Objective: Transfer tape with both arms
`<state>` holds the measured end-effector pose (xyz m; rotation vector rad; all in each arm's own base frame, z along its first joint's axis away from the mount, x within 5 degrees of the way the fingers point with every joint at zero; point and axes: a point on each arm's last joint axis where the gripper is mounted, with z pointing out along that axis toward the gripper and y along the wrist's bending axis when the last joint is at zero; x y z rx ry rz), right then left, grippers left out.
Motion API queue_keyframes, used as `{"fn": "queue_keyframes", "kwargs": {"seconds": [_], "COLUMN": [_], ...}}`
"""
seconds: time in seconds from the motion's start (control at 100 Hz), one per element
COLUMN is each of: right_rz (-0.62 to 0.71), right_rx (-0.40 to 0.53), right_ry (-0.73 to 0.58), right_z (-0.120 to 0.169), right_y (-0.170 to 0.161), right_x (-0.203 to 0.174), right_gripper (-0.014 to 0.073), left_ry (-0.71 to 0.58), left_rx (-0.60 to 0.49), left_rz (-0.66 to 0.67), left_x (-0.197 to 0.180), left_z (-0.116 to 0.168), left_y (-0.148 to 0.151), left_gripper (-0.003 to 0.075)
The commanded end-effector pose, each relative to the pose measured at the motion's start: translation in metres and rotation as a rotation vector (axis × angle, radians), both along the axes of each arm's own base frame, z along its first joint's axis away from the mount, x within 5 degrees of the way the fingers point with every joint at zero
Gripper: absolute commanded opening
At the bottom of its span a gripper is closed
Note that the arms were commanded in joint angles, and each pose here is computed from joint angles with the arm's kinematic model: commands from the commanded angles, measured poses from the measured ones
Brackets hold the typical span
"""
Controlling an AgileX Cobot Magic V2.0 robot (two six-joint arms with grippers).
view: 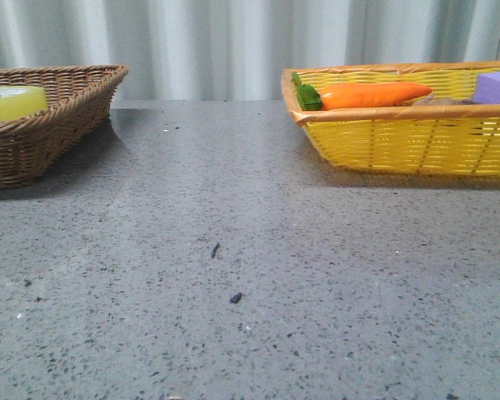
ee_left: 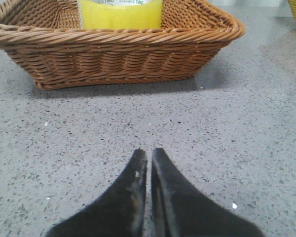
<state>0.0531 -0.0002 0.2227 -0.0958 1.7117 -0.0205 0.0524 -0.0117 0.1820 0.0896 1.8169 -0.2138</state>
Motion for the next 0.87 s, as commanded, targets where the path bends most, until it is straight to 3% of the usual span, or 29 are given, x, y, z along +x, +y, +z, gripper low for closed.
{"fn": "queue_keyframes", "kwargs": {"seconds": [0.0,0.19,0.31,0.86], "right_rz": [-0.026,-0.061,-0.095,-0.091], "right_rx": [0.032,0.029,0.026,0.027], "right_ry": [-0.124,-0.07,0.098,0.078], "right_z": [-0.003,-0.034,-0.048,-0.047], "right_y": [0.0,-0.002,-0.004,-0.004], "right_x": [0.004,0.002,0.0,0.0], "right_gripper": [-0.0042,-0.0042,-0.0042,-0.0042], "left_ry": [-0.068,-0.068,-0.068,-0.068], "left_rx": [-0.023,-0.023,-0.023,-0.023], "left_rz": [0.0,0.0,0.0,0.0], "left_x": [-0.001,-0.001,-0.001,-0.001], "left_z": [0.003,0.003,0.003,0.003], "left_y": [0.0,0.0,0.0,0.0], "left_gripper": [-0.002,-0.002,-0.002,-0.002]}}
